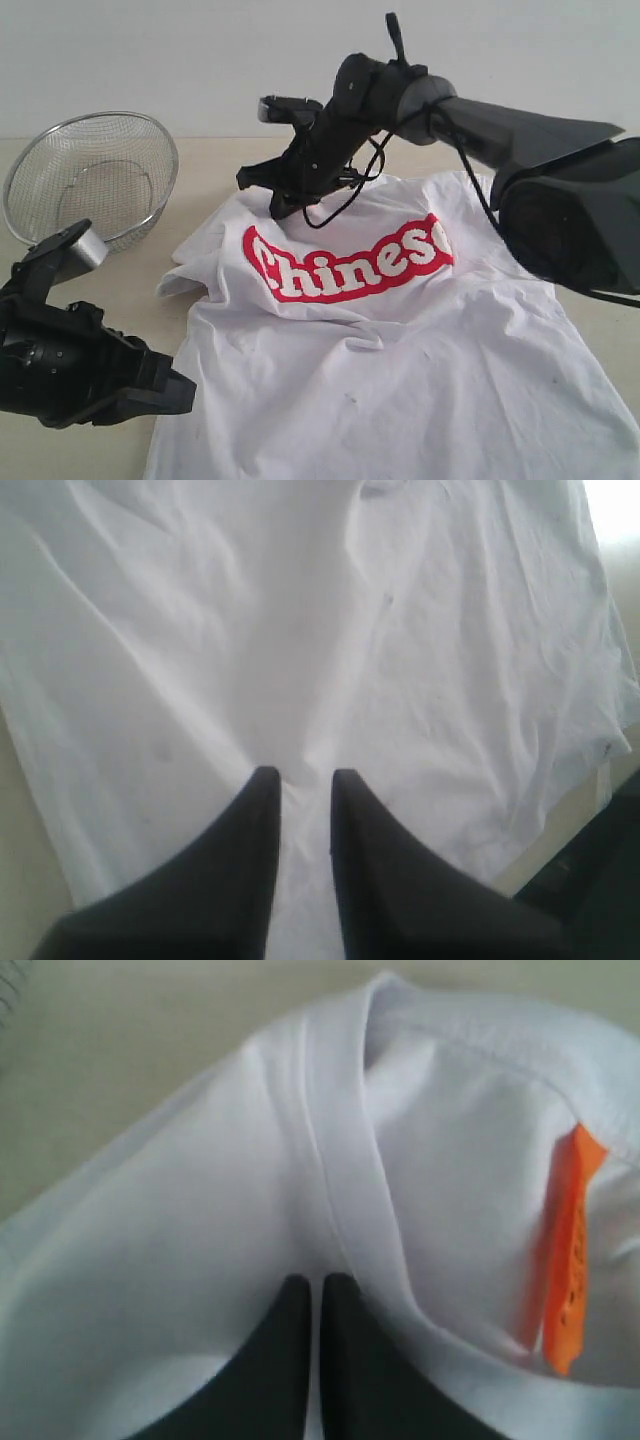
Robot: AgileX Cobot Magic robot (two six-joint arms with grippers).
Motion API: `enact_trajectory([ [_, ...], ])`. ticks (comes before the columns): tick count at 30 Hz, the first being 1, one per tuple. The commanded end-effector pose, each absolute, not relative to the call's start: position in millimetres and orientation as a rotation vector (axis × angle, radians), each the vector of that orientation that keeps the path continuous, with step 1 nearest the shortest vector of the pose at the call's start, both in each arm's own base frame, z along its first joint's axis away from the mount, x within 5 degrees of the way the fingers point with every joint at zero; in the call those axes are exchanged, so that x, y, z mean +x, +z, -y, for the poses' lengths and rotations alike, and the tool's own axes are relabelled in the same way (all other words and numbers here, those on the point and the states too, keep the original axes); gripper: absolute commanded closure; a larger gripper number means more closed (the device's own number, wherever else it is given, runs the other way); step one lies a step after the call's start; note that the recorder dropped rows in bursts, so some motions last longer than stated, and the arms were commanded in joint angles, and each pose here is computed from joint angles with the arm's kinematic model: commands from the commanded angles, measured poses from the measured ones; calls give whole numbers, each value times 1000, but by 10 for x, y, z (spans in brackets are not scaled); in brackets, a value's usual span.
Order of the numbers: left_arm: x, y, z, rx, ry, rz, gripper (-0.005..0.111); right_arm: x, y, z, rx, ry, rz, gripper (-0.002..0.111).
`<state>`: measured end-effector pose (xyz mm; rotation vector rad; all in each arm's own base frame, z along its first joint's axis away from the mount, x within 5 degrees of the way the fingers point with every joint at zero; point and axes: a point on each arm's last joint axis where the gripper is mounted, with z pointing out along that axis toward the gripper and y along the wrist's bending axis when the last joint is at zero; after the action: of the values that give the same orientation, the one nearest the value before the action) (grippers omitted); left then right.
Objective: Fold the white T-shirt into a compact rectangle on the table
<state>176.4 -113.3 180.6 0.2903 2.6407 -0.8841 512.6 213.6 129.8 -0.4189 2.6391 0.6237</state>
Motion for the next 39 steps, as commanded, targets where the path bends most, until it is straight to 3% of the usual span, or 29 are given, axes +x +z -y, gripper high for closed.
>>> enact_trajectory([
  [1,1758,1832,1150,324,-899,-2626,88,5091,1181,-2222,-475,576,-2666,108],
  [14,1740,1837,1163,330,-930,-2634,88,5268,1020,-2071,-311,355,-2600,108],
  [27,1766,1837,1153,303,-905,-2621,88,5335,1481,-1588,-333,418,-2706,108],
  [34,1771,1836,1148,298,-901,-2620,88,5314,2029,-1342,-272,555,-2637,108],
  [39,1767,1838,1151,296,-910,-2621,88,5250,2084,-1303,-256,515,-2702,108],
])
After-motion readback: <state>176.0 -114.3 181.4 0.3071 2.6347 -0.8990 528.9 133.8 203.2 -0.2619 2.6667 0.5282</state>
